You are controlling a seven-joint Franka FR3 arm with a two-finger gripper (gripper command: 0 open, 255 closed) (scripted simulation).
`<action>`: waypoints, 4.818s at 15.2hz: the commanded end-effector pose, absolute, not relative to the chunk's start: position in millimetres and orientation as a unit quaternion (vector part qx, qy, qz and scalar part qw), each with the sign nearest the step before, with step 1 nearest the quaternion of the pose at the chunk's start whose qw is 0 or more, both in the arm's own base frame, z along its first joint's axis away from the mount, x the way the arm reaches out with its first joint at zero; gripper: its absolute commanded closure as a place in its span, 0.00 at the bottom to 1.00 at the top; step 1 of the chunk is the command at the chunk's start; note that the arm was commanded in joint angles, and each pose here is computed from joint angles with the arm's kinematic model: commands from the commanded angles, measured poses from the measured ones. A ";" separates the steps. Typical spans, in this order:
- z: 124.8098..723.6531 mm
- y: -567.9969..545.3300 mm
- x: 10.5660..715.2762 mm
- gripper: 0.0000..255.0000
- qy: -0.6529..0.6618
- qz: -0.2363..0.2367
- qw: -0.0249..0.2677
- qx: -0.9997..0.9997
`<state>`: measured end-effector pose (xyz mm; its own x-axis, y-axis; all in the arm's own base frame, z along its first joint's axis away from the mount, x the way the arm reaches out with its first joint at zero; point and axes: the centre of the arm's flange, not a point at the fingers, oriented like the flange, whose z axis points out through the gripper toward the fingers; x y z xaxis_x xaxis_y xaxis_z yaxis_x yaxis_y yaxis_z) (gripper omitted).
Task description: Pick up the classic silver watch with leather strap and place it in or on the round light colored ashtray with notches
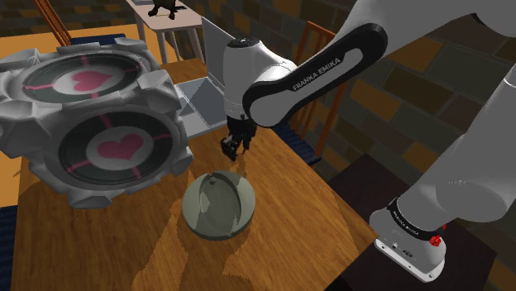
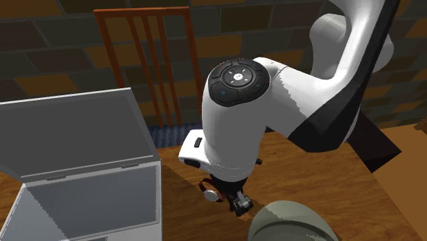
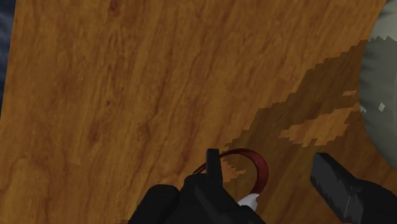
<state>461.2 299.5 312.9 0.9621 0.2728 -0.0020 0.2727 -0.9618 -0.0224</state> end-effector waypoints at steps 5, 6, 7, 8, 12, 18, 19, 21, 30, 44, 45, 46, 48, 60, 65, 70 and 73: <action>335.3 207.8 490.3 0.00 -0.177 -0.059 0.182 -0.965; 330.3 209.8 490.6 0.00 -0.177 -0.059 0.182 -0.965; 325.5 211.7 490.9 0.00 -0.177 -0.059 0.182 -0.965; 320.6 213.7 491.1 0.00 -0.177 -0.059 0.182 -0.965; 298.2 222.7 492.3 0.00 -0.177 -0.059 0.182 -0.965; 298.2 222.7 492.3 0.00 -0.177 -0.059 0.182 -0.965; 298.2 222.7 492.3 0.00 -0.177 -0.059 0.182 -0.965; 298.2 222.6 492.3 1.00 -0.177 -0.059 0.182 -0.965; 298.2 222.6 492.3 1.00 -0.177 -0.059 0.182 -0.965; 372.1 222.7 492.3 1.00 -0.177 -0.059 0.182 -0.965; 377.4 222.7 492.3 1.00 -0.177 -0.059 0.182 -0.965; 382.7 222.7 492.3 1.00 -0.177 -0.059 0.182 -0.965; 393.2 222.7 492.3 1.00 -0.177 -0.059 0.182 -0.965; 401.9 323.1 406.7 1.00 -0.177 -0.059 0.182 -0.965; 403.9 381.1 357.2 1.00 -0.177 -0.059 0.182 -0.965; 377.5 381.1 357.2 1.00 -0.177 -0.059 0.182 -0.965; 361.6 381.1 357.2 1.00 -0.177 -0.059 0.182 -0.965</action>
